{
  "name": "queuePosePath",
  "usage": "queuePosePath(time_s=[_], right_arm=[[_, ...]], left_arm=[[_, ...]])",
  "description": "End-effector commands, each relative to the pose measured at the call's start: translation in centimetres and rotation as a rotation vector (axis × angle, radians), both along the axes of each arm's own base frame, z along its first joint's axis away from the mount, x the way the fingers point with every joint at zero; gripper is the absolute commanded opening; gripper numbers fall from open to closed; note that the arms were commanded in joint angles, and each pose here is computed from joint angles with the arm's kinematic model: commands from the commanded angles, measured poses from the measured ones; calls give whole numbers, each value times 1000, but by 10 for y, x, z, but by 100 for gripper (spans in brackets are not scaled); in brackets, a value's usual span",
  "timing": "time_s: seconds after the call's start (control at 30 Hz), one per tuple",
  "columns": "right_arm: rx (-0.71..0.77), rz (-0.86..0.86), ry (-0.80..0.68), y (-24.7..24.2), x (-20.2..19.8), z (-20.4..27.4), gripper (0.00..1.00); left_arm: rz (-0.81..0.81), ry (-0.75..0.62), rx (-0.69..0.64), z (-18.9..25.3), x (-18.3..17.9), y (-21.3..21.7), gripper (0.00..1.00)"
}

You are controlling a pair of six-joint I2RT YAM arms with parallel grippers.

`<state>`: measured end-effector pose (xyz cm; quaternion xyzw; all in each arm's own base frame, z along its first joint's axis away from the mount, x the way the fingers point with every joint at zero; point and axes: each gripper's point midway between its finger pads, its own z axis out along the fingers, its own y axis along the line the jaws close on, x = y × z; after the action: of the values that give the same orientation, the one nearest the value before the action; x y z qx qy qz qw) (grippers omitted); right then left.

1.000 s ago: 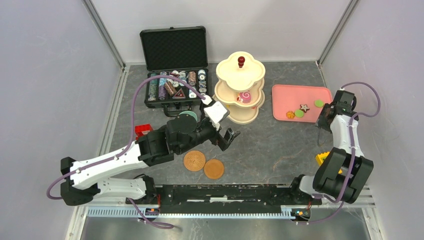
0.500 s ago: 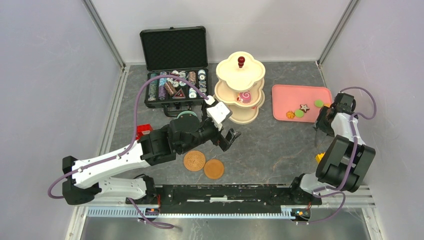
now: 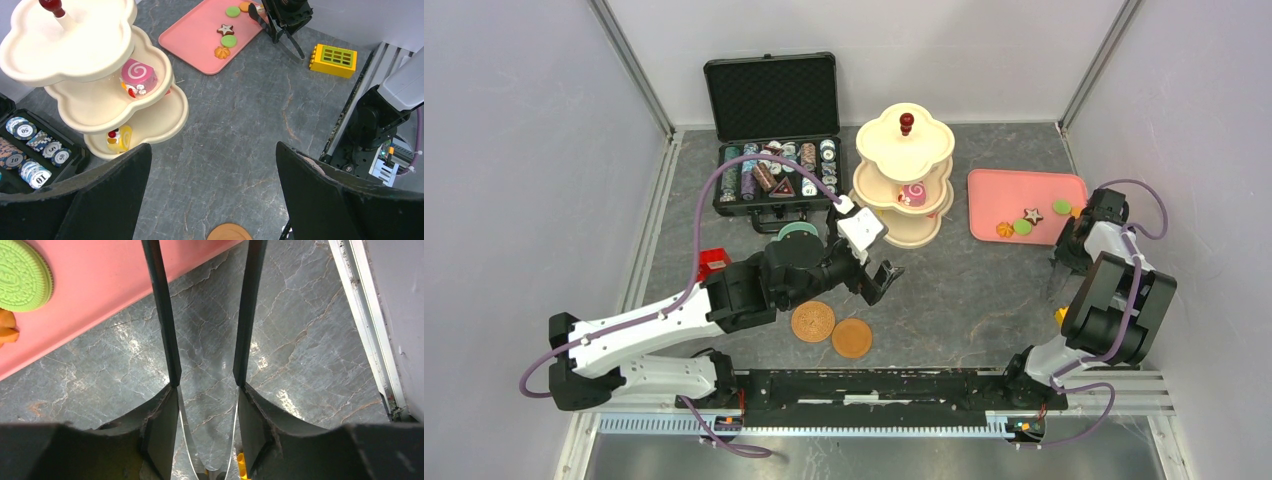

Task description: Serve the afternoon tea

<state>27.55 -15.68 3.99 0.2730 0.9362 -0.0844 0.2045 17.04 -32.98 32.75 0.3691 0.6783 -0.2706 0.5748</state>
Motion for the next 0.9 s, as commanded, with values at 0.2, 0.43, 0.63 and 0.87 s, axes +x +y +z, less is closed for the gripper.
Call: queuePosePath(time_s=[0.2, 0.43, 0.63, 0.87], right_arm=[[-75, 19, -74, -6, 14, 26, 26], [-96, 111, -157, 17, 25, 52, 7], [-66, 267, -228, 63, 42, 70, 3], [25, 465, -295, 135, 35, 79, 1]], left_arm=[[-4, -22, -70, 17, -3, 1, 100], [29, -62, -70, 21, 2, 10, 100], [95, -98, -101, 28, 9, 26, 100], [171, -133, -138, 35, 16, 45, 100]])
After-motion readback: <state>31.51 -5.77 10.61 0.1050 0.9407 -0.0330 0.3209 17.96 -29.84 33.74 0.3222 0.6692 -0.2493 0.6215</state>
